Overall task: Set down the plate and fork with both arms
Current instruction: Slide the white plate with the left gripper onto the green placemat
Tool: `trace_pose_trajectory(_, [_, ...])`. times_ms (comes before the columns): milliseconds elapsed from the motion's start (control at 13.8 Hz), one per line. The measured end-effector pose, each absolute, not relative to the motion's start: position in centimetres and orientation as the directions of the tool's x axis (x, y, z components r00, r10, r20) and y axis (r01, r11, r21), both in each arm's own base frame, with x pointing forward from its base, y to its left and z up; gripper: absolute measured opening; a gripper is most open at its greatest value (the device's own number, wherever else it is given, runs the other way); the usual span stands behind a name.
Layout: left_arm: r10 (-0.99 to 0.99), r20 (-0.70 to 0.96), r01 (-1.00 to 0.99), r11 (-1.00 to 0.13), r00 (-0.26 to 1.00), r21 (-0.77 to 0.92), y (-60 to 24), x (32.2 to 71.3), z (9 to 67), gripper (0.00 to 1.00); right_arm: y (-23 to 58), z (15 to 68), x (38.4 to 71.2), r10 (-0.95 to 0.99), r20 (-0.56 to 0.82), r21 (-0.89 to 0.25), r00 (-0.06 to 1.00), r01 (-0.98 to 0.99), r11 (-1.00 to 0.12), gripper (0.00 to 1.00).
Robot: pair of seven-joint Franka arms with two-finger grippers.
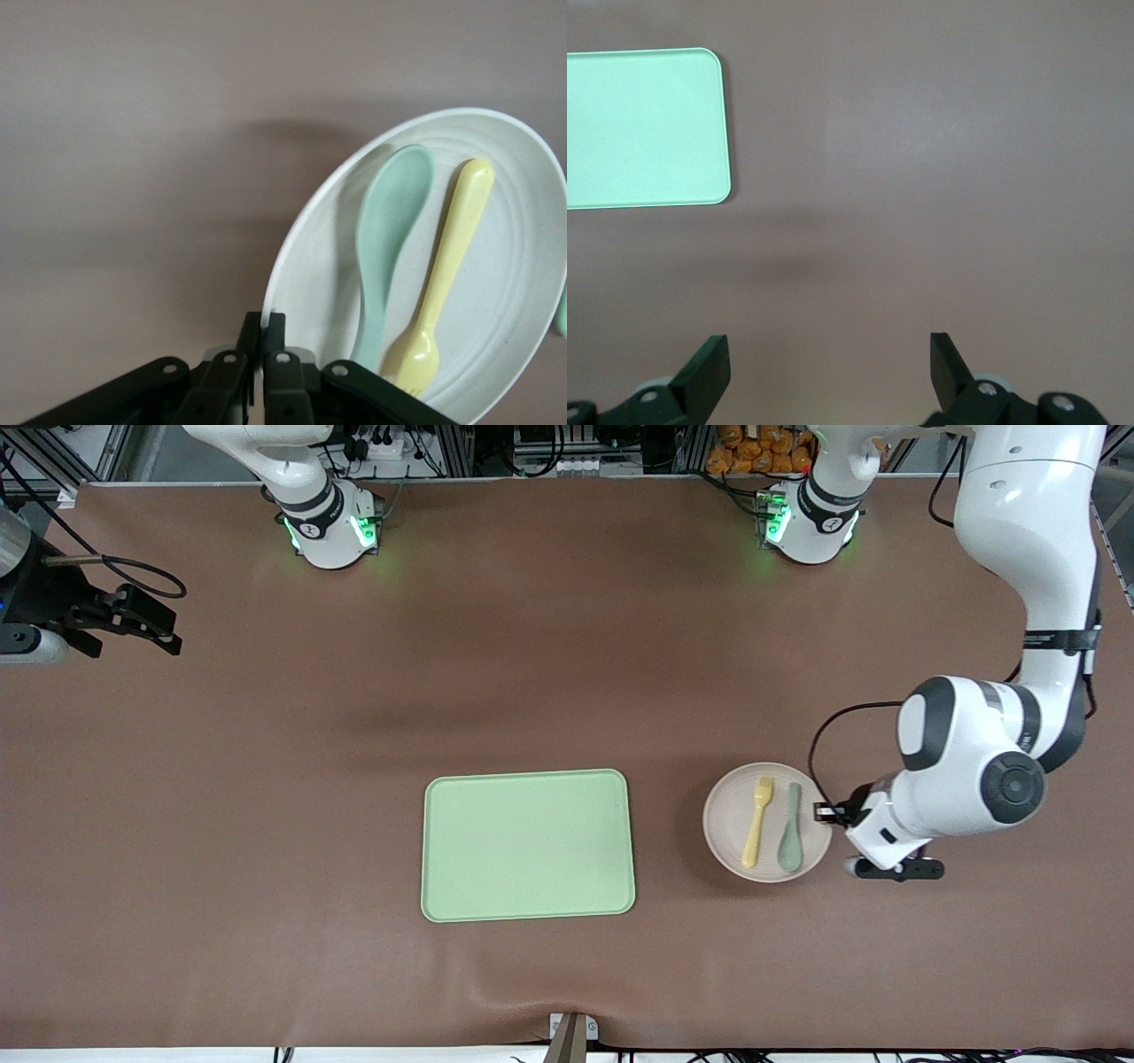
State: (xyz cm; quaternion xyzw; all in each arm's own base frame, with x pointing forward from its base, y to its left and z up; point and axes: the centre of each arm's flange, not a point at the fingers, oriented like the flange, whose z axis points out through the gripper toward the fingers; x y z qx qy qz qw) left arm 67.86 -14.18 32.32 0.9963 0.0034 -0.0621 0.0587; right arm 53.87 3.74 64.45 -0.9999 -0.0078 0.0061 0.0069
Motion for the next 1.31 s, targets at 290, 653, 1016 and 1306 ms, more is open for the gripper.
trace_pose_trajectory(290, [0.045,-0.163,0.063,-0.993,0.986,0.105,-24.8,64.5,31.9,0.05,3.8,64.5,53.9,0.016,-0.012,-0.014,1.0,0.016,-1.0,1.0])
trace_pose_trajectory(653, [0.078,-0.163,0.094,-0.991,0.984,0.096,-37.0,60.0,28.6,0.05,3.8,64.5,53.9,0.016,-0.012,-0.014,1.0,0.016,-1.0,1.0])
trace_pose_trajectory(1016, [0.144,-0.089,0.157,-0.973,0.986,0.167,-40.3,60.1,25.2,0.05,3.8,64.5,53.9,0.016,-0.012,-0.014,1.0,0.016,-1.0,1.0])
trace_pose_trajectory(1306, [0.201,-0.064,0.209,-0.957,0.978,0.202,-42.0,59.9,23.9,0.05,3.8,64.5,53.9,0.017,-0.012,-0.014,1.0,0.017,-1.0,1.0])
